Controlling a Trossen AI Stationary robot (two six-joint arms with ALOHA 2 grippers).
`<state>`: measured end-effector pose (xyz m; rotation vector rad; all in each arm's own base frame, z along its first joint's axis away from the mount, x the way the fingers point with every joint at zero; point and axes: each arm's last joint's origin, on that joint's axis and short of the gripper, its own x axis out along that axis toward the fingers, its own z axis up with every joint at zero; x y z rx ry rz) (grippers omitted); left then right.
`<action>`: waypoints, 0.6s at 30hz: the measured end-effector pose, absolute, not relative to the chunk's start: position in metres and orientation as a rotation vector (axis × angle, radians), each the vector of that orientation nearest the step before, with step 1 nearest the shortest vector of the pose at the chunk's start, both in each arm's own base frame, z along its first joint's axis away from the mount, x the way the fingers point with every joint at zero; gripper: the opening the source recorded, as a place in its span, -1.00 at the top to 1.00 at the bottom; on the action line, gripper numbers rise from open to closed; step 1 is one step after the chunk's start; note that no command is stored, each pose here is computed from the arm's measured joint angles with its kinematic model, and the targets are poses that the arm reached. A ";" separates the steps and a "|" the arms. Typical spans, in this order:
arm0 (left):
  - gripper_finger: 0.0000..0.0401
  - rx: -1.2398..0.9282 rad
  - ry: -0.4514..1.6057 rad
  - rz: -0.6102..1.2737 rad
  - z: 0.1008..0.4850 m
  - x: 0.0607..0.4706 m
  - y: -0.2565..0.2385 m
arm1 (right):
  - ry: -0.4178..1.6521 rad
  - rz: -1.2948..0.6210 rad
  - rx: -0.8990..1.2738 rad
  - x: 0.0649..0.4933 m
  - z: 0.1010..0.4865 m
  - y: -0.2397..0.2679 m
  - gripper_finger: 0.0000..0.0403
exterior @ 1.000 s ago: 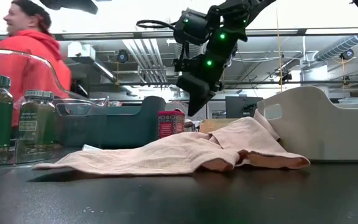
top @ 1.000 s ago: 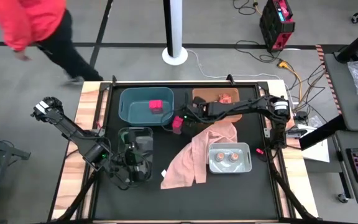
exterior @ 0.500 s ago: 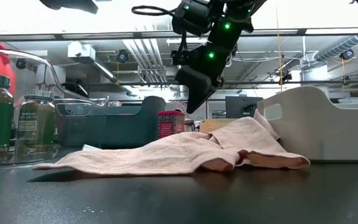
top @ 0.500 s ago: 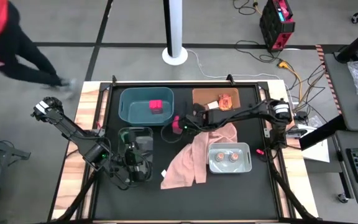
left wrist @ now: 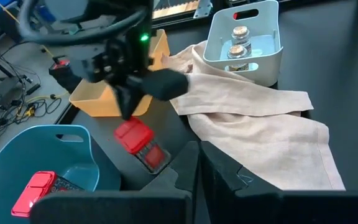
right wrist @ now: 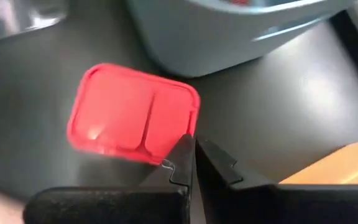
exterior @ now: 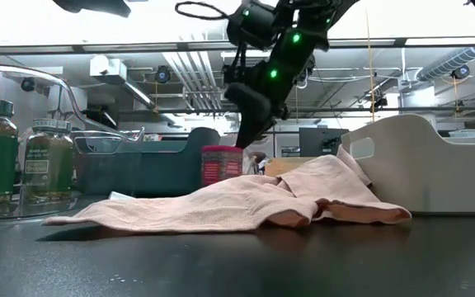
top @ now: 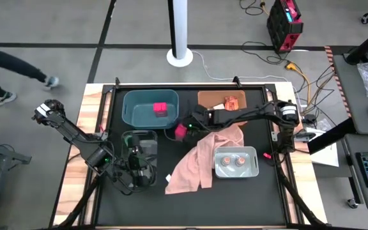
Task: Sort spices by type
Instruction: Put the red seasoning can into the blue bin
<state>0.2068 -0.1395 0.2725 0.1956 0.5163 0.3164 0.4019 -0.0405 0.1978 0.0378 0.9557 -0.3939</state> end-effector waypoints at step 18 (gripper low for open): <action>1.00 0.201 0.518 0.316 0.272 0.207 -0.139 | 0.992 -0.071 -0.333 0.387 0.228 0.004 0.94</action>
